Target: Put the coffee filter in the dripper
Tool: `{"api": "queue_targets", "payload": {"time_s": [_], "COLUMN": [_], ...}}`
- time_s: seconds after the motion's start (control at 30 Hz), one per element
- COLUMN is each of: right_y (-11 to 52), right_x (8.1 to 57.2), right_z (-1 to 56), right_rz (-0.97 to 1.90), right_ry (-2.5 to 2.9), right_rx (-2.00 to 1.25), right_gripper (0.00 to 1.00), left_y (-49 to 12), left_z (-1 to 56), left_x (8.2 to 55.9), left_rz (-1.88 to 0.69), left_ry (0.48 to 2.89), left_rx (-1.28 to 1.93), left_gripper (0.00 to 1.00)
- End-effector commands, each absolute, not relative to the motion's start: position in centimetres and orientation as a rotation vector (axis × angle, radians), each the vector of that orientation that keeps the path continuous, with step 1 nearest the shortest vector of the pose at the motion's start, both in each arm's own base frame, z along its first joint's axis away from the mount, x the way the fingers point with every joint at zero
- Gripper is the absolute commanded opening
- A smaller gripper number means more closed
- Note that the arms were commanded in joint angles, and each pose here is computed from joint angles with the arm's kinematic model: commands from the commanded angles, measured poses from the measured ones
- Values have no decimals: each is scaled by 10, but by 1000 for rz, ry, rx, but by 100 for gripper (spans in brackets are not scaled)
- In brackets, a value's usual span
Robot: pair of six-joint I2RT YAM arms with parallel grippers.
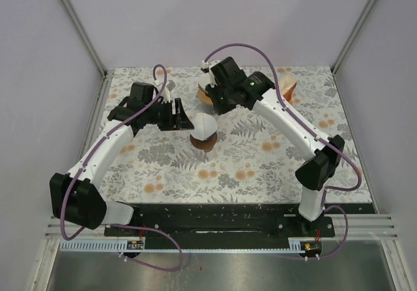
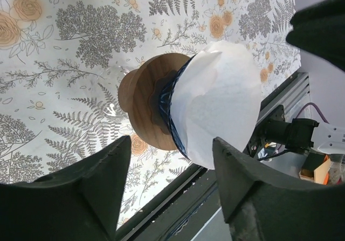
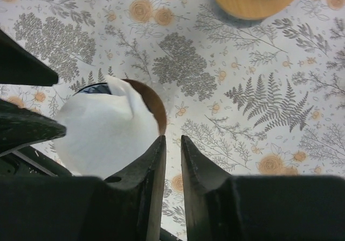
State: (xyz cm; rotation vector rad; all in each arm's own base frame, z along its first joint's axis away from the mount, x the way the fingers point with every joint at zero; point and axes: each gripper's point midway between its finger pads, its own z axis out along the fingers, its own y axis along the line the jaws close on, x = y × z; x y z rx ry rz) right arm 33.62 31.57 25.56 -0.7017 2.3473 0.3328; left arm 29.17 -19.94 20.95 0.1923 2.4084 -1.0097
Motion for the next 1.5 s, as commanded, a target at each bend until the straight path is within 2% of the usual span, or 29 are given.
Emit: {"api": "queue_targets", "payload": {"time_s": [0.0, 0.1, 0.13, 0.2, 0.23, 0.27, 0.37, 0.43, 0.6, 0.8, 1.13, 1.3, 1.47], "right_y": [289, 260, 245, 219, 201, 187, 133, 96, 17, -40, -49, -55, -55], "right_x": [354, 372, 380, 393, 399, 406, 417, 423, 423, 412, 404, 402, 402], "right_z": [302, 308, 309, 311, 309, 310, 293, 287, 275, 239, 197, 175, 167], "right_rz": [415, 410, 401, 374, 347, 334, 269, 203, 20, -259, -281, -328, -351], "right_ry": [2232, 2207, 2201, 2173, 2162, 2143, 2120, 2073, 1921, 1792, 1605, 1602, 1571], "right_rx": [-526, -401, -349, -256, -201, -147, 27, 150, 350, 482, 454, 438, 379], "right_gripper": [28, 37, 43, 59, 71, 77, 90, 98, 99, 99, 99, 99, 99], "left_y": [-194, -183, -177, -158, -146, -132, -81, -46, 38, 92, 99, 88, 75], "left_z": [253, 266, 272, 282, 288, 293, 297, 298, 287, 242, 140, 110, 99], "left_x": [301, 310, 314, 329, 337, 346, 372, 385, 402, 403, 394, 396, 396], "left_rz": [-944, -877, -850, -769, -715, -654, -424, -262, 133, 402, 397, 316, 215], "left_ry": [2266, 2238, 2228, 2194, 2167, 2139, 2049, 1977, 1848, 1808, 1960, 2051, 1995], "left_rx": [263, 260, 249, 204, 176, 142, 9, -71, -232, -291, -312, -338, -327], "left_gripper": [69, 78, 80, 85, 88, 91, 98, 99, 99, 99, 99, 99, 99]}}
